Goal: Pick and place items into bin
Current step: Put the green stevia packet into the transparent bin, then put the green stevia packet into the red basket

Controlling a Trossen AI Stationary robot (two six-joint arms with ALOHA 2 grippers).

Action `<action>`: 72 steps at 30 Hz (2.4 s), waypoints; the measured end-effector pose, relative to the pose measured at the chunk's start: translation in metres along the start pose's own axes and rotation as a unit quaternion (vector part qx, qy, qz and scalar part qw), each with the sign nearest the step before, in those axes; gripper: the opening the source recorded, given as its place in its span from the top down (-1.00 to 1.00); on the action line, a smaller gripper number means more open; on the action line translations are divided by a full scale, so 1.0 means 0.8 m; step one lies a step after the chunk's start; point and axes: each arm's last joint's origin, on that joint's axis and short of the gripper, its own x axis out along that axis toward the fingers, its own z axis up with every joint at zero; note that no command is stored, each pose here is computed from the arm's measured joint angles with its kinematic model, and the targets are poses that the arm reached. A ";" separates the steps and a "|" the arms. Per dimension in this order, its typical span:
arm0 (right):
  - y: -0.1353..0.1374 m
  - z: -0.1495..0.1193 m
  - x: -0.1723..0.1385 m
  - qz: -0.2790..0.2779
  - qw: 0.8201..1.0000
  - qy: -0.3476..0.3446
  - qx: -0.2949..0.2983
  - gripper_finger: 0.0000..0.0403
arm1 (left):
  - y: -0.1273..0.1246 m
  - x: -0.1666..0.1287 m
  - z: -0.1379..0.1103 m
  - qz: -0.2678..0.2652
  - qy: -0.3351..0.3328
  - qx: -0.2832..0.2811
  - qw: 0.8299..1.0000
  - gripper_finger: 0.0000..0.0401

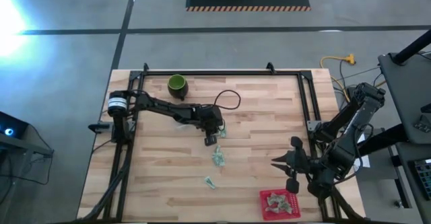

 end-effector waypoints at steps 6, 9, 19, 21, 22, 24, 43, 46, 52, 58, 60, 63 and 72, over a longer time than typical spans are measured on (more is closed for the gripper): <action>0.000 0.000 0.000 0.000 1.000 0.000 0.000 0.71 | 0.000 -0.001 0.004 -0.001 -0.005 -0.001 1.000 0.99; 0.000 0.000 0.000 0.000 1.000 0.000 0.000 0.71 | 0.000 -0.002 0.005 -0.001 -0.007 -0.001 1.000 0.99; 0.000 0.000 0.000 0.000 1.000 0.000 0.000 0.71 | -0.001 -0.029 0.011 0.003 -0.015 -0.002 1.000 0.99; 0.000 -0.001 0.001 -0.003 1.000 -0.004 -0.001 0.71 | -0.002 -0.038 0.013 0.009 -0.019 -0.002 1.000 0.99; -0.001 -0.001 0.001 -0.007 1.000 -0.007 -0.003 0.71 | -0.001 -0.042 0.012 0.016 -0.015 -0.001 1.000 0.99; -0.001 0.000 0.001 -0.008 1.000 -0.011 -0.001 0.71 | -0.001 -0.053 0.013 0.028 -0.016 0.000 0.999 0.99; -0.005 0.000 0.005 -0.030 0.999 -0.032 -0.006 0.71 | 0.017 -0.147 -0.027 0.162 0.080 0.008 0.983 0.99; -0.005 0.000 0.006 -0.031 0.999 -0.032 -0.003 0.71 | 0.023 -0.149 -0.037 0.167 0.088 -0.001 0.982 0.99; -0.004 0.001 0.006 -0.028 0.999 -0.034 0.004 0.71 | 0.033 -0.140 -0.063 0.176 0.121 -0.015 0.977 0.99; -0.004 0.001 0.006 -0.027 0.999 -0.035 0.005 0.71 | 0.036 -0.133 -0.079 0.187 0.137 -0.036 0.972 0.99; -0.004 0.002 0.007 -0.028 0.999 -0.035 0.006 0.71 | 0.036 -0.134 -0.080 0.187 0.137 -0.036 0.972 0.98; -0.005 0.003 0.008 -0.032 0.999 -0.035 0.008 0.71 | 0.035 -0.139 -0.078 0.189 0.125 -0.036 0.973 0.89; -0.011 0.006 0.016 -0.047 0.998 -0.034 0.010 0.71 | 0.036 -0.145 -0.077 0.197 0.116 -0.041 0.973 0.45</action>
